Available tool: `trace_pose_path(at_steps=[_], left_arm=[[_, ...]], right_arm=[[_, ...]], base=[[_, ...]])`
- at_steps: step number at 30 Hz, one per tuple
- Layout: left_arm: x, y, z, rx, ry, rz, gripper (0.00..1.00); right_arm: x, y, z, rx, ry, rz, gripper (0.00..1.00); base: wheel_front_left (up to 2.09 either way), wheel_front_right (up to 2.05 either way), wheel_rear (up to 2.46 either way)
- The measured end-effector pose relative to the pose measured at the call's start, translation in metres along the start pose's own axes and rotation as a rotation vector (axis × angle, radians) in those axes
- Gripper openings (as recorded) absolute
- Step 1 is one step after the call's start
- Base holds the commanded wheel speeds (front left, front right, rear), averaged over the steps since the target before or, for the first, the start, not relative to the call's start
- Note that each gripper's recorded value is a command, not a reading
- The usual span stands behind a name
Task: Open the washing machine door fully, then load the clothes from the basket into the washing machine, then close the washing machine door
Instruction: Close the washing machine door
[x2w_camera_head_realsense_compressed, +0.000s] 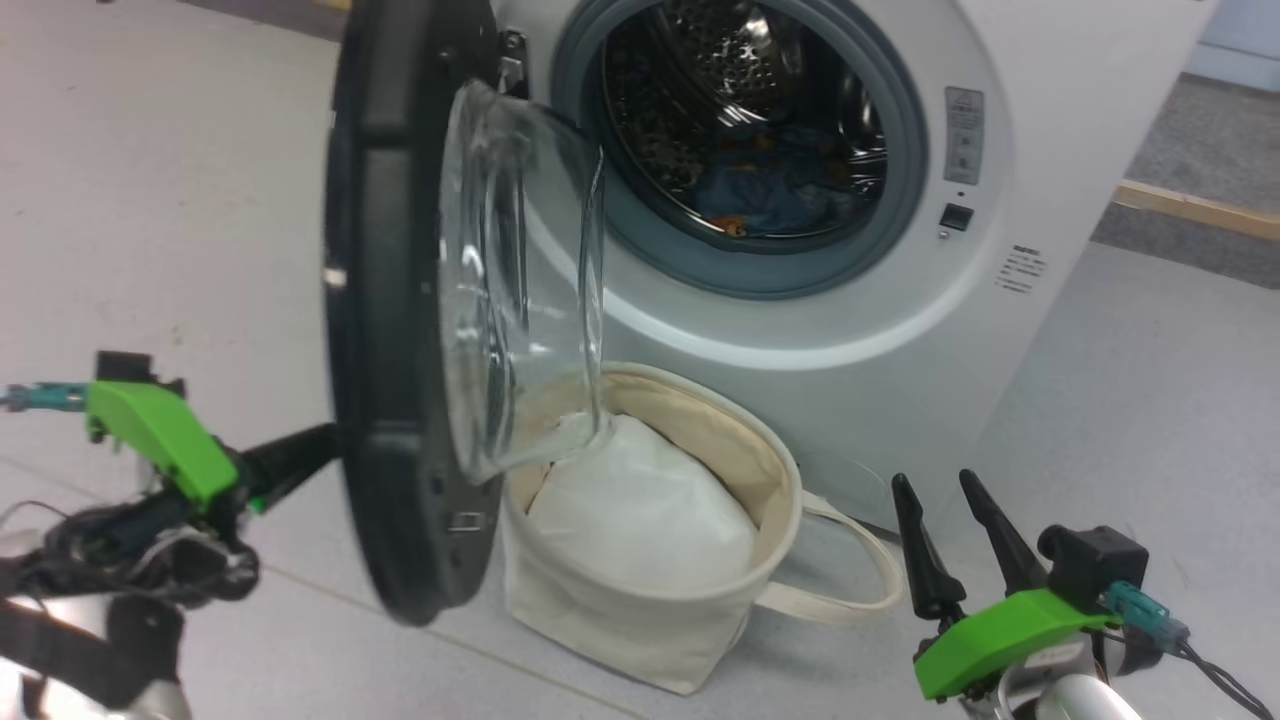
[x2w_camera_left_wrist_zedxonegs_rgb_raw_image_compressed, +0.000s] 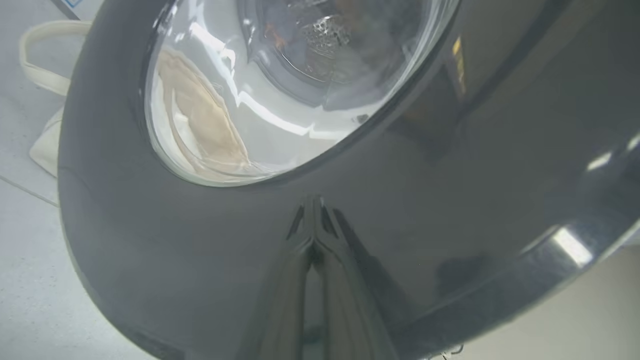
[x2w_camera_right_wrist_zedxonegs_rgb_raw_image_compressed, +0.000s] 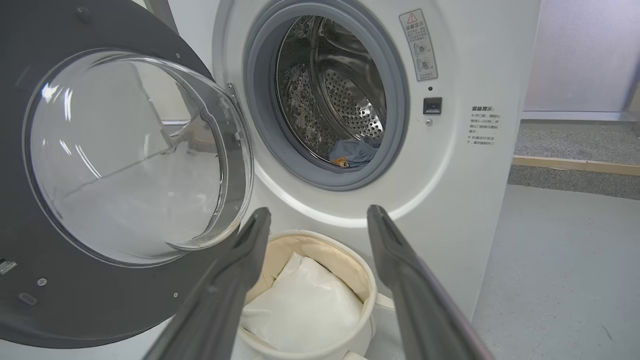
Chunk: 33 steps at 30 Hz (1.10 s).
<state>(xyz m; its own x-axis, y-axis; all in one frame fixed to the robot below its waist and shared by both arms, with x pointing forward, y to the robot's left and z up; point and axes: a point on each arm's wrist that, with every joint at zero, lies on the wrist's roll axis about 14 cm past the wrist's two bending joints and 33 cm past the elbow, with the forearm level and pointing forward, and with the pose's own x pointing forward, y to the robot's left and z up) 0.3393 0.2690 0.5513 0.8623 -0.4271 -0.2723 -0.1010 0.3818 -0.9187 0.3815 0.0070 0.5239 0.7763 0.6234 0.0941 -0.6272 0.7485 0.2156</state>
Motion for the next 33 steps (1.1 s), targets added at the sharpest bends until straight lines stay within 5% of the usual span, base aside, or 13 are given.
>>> trace_pose_path(at_steps=[11,33], left_arm=[[0.056,-0.051,-0.062,0.105,0.169,-0.073,0.00],[0.222,-0.112,-0.092,0.080,0.201,-0.199,0.00]], right_arm=[[-0.035,-0.047,0.012,-0.011,-0.045,-0.168,1.00],[-0.158,-0.143,0.037,-0.046,-0.127,-0.622,1.00]], base=[[0.00,0.00,0.00],[0.00,0.00,0.00]])
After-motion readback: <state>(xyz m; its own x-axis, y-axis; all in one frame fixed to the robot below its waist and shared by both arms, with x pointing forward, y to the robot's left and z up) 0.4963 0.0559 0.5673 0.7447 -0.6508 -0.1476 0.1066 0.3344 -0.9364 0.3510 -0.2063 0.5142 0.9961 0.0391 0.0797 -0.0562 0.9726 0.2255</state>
